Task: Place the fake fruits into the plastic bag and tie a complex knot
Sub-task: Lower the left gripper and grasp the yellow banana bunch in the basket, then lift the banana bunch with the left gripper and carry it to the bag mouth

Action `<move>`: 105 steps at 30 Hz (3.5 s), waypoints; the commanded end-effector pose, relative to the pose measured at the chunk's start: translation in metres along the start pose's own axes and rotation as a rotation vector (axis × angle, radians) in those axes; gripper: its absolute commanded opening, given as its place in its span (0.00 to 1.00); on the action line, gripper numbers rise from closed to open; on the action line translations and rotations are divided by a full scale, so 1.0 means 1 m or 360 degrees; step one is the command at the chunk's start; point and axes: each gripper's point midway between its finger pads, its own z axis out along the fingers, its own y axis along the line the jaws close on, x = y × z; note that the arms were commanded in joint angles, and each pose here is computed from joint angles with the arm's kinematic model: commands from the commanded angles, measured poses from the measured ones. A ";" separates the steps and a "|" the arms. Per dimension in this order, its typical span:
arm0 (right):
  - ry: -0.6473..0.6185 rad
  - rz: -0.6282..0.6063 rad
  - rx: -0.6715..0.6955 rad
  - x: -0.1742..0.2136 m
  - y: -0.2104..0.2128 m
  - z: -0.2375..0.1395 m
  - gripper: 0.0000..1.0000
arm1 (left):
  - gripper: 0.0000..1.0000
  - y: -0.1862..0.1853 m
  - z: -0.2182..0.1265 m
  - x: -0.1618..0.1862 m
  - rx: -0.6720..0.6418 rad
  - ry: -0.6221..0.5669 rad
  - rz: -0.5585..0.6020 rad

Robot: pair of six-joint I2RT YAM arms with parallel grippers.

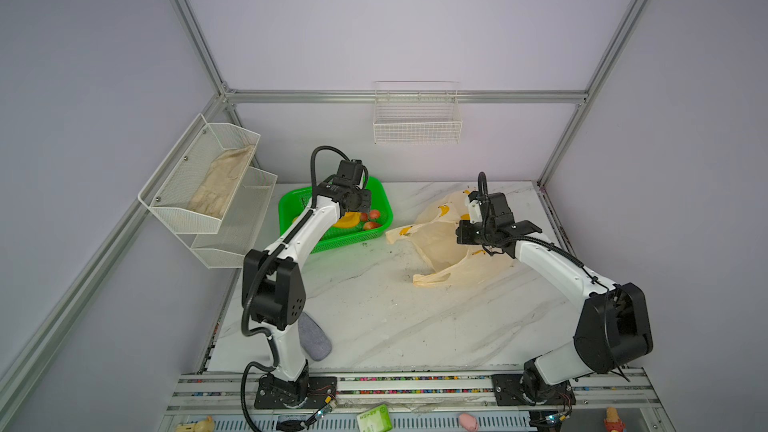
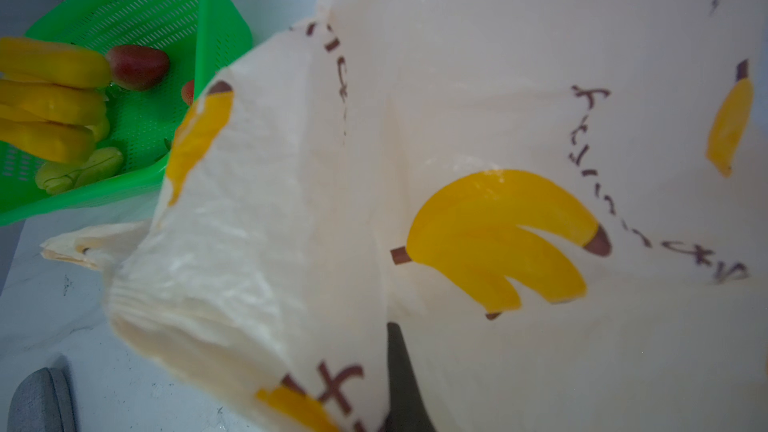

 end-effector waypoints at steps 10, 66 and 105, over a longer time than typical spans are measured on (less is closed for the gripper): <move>-0.0026 -0.0004 -0.0051 -0.031 0.005 -0.004 0.00 | 0.00 -0.085 -0.175 0.088 0.0852 -0.0096 0.0050; 0.0037 -0.0211 -0.0299 -0.012 0.026 -0.012 0.00 | 0.00 -0.109 -0.148 0.067 0.1915 -0.0038 -0.0700; 0.0110 -0.0052 -0.0444 -0.010 0.040 0.002 0.00 | 0.00 -0.171 -0.117 0.077 0.1952 0.0221 -0.0528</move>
